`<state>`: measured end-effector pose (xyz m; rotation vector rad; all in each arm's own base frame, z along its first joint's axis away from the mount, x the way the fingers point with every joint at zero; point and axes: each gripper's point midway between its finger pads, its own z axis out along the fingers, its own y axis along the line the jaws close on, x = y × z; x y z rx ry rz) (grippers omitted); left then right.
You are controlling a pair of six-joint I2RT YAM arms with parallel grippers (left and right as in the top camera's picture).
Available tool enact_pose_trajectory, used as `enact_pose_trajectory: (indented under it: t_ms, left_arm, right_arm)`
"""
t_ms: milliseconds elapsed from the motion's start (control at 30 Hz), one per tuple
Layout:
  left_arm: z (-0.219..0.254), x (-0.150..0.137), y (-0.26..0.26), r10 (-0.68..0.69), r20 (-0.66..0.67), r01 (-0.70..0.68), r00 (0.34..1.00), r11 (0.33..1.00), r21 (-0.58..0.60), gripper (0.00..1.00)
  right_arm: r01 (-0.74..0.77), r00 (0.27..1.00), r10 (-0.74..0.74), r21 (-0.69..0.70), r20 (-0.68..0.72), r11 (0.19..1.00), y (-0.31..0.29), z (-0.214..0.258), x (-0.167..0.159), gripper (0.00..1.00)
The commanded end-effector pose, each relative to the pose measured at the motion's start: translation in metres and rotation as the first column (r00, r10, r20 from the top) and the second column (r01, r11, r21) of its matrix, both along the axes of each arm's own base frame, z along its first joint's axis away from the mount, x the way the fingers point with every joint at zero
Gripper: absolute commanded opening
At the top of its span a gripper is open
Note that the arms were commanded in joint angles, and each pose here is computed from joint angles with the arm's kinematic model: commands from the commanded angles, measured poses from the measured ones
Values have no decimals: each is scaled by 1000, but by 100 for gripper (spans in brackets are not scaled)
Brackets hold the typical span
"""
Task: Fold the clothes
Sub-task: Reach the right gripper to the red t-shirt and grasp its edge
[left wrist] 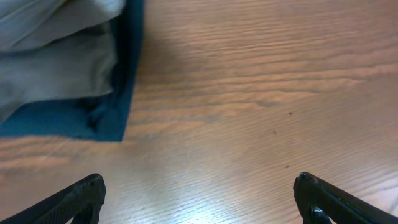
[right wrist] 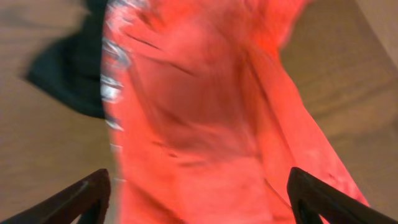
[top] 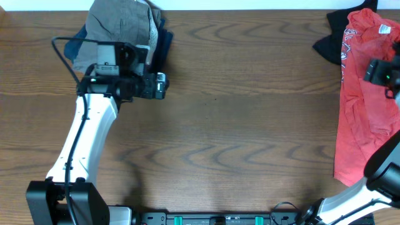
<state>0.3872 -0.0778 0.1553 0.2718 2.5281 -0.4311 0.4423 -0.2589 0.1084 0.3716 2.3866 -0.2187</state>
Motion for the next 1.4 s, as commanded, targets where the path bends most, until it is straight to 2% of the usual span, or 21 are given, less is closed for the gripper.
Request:
enact_pose_trajectory:
  t_ms: [0,167,433,667,733,833,1100,1367]
  left_arm:
    - [7,5,-9,-40,40,39,998,999,25,98]
    - [6,5,-13,-46,44,44,998,998,49,98]
    - [5,4,-13,-46,41,44,998,998,50,98]
    - [2,2,-13,-46,32,44,998,998,50,98]
    - [2,3,-13,-46,35,44,998,998,50,98]
    - [2,4,-13,-46,38,44,998,998,50,98]
    - [3,4,-13,-46,39,44,998,998,50,98]
    - [6,8,-13,-45,61,42,997,998,48,98]
  right_arm:
    - [-30,999,29,35,22,999,-16,-10,-1,81]
    - [-12,1000,11,62,25,998,-36,-34,-7,73]
    - [-38,999,39,83,-13,996,-40,-79,-5,62]
    - [-33,999,37,102,-30,994,-40,-100,-5,54]
    - [-33,999,37,105,-33,994,-40,-102,-5,47]
    - [-32,999,35,108,-35,994,-39,-102,-6,36]
    - [-12,1000,11,141,4,990,-37,-90,-2,16]
    - [10,996,-21,124,89,992,-34,-30,3,1]
